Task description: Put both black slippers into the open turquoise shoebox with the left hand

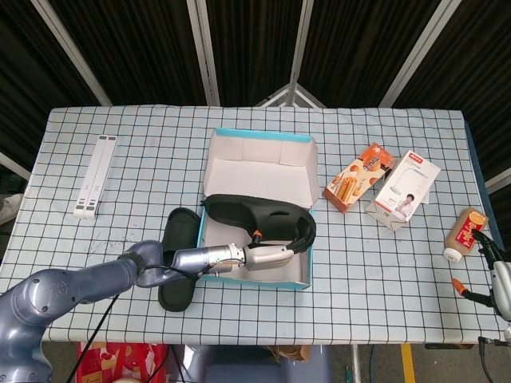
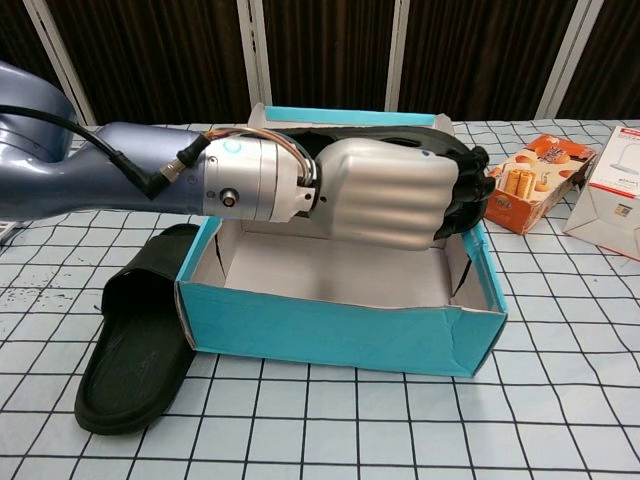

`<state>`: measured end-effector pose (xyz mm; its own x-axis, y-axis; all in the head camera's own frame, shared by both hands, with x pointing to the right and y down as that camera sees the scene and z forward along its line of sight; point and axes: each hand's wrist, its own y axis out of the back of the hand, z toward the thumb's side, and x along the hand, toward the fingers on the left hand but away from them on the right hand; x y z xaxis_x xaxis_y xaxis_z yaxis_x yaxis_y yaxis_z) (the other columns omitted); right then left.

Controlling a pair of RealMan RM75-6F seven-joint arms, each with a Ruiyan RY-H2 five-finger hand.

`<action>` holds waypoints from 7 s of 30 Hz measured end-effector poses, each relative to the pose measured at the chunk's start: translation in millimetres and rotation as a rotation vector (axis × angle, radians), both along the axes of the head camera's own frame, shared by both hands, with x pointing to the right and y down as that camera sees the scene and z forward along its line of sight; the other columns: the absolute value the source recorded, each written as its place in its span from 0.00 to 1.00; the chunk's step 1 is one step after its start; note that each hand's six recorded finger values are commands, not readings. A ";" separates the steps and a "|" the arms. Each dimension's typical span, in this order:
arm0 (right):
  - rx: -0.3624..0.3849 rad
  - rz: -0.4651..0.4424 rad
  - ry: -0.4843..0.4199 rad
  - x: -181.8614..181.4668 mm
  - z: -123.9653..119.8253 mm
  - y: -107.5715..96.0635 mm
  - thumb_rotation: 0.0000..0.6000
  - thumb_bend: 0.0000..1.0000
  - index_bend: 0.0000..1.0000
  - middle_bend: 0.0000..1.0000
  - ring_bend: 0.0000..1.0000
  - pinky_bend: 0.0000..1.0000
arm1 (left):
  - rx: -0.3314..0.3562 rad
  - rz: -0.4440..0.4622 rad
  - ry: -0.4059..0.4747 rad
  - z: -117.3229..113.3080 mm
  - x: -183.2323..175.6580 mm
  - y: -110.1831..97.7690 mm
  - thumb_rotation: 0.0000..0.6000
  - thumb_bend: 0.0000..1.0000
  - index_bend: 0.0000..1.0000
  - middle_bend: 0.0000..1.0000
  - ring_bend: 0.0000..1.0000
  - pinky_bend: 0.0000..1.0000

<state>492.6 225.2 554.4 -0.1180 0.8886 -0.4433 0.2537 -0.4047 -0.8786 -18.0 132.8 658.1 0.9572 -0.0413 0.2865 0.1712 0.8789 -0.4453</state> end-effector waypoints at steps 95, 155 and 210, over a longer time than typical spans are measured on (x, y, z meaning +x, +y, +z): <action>-0.032 0.035 -0.023 6.4 3.1 2.1 1.00 0.23 0.12 0.22 0.31 0.33 | -0.237 -0.123 0.102 5.3 5.7 10.3 1.00 0.35 0.00 0.00 0.00 0.20; -0.049 0.025 -0.020 1.4 5.9 2.5 1.00 0.23 0.12 0.22 0.31 0.33 | -1.177 -1.407 0.381 -63.2 -254.6 1.4 0.92 0.12 0.04 0.18 0.08 0.20; -0.066 0.028 -0.024 3.1 7.7 2.4 1.00 0.23 0.12 0.22 0.31 0.33 | -1.067 -1.404 0.204 43.9 -216.2 7.8 0.96 0.32 0.21 0.33 0.08 0.20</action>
<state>495.7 227.6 562.1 -0.1311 0.8538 -0.5037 0.2863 -0.4539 -0.8438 -234.2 140.6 702.0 0.3896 -0.6759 0.6256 0.3422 -0.5244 -0.7797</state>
